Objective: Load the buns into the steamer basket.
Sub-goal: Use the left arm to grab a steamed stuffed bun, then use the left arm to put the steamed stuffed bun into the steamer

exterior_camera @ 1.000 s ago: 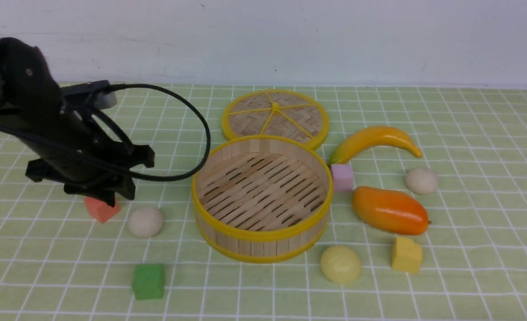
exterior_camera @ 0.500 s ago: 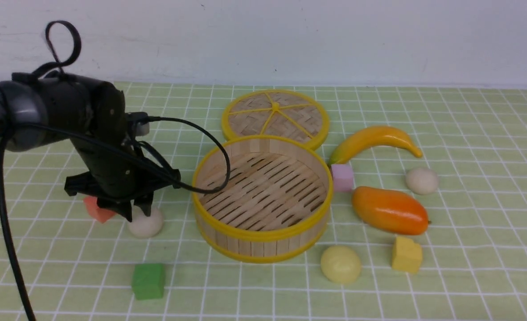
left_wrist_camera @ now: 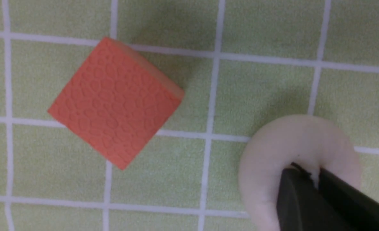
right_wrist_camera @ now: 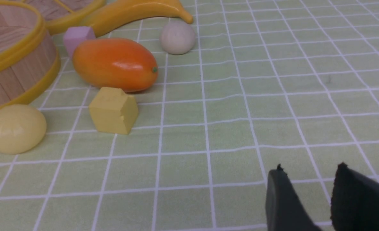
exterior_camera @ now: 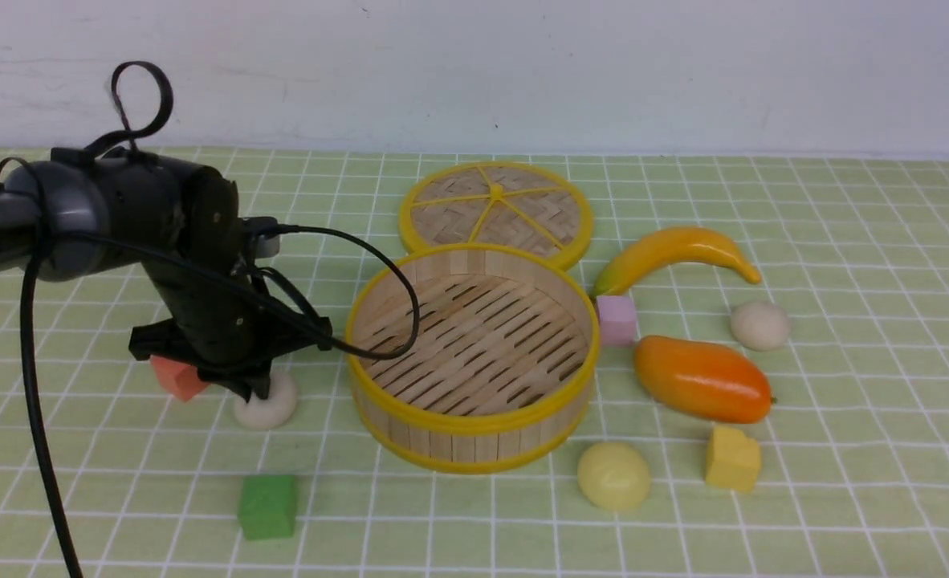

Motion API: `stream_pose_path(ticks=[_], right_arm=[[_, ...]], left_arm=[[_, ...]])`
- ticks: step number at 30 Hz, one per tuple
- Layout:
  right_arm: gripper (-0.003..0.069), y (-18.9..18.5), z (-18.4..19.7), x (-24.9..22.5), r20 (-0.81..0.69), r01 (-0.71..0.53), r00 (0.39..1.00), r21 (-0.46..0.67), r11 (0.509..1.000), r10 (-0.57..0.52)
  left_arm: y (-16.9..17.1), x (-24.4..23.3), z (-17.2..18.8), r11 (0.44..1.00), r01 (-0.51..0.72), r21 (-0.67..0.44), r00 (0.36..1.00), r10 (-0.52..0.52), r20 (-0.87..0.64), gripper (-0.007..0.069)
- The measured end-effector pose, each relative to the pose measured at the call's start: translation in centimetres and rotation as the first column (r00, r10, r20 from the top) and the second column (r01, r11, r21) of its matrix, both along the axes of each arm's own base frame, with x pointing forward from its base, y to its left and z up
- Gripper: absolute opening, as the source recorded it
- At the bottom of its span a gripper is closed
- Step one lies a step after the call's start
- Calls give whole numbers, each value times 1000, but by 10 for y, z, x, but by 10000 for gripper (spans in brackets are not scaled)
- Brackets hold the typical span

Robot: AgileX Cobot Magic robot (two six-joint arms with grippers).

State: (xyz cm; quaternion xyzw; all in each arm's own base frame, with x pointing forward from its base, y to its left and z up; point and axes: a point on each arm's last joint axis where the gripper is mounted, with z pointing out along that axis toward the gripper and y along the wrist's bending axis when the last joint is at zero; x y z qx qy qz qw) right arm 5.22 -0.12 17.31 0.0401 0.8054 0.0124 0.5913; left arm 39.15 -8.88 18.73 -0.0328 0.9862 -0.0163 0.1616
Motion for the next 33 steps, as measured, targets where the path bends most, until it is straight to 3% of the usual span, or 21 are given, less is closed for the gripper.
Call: stream_pose_path(ticks=[4,9,11,14,18,29,33], right_arm=[[239,0,0,0,0,0,1000,0,1000,0],[239,0,0,0,0,0,1000,0,1000,0],[239,0,0,0,0,0,1000,0,1000,0],[239,0,0,0,0,0,1000,0,1000,0],[239,0,0,0,0,0,1000,0,1000,0],[239,0,0,0,0,0,1000,0,1000,0],[239,0,0,0,0,0,1000,0,1000,0]], left_arm=[[0,0,12,1000,5,7,1000,-4,-18,-12],[-11,6,68,998,37,-49,998,-34,57,-12],[-34,3,106,987,114,-112,987,-99,127,-12],[-64,-2,126,966,206,-153,966,-175,192,-12],[-90,-4,120,953,263,-152,950,-229,213,-12],[-103,24,51,985,131,-115,985,-117,127,22],[-104,26,39,986,120,-112,989,-108,105,74]])
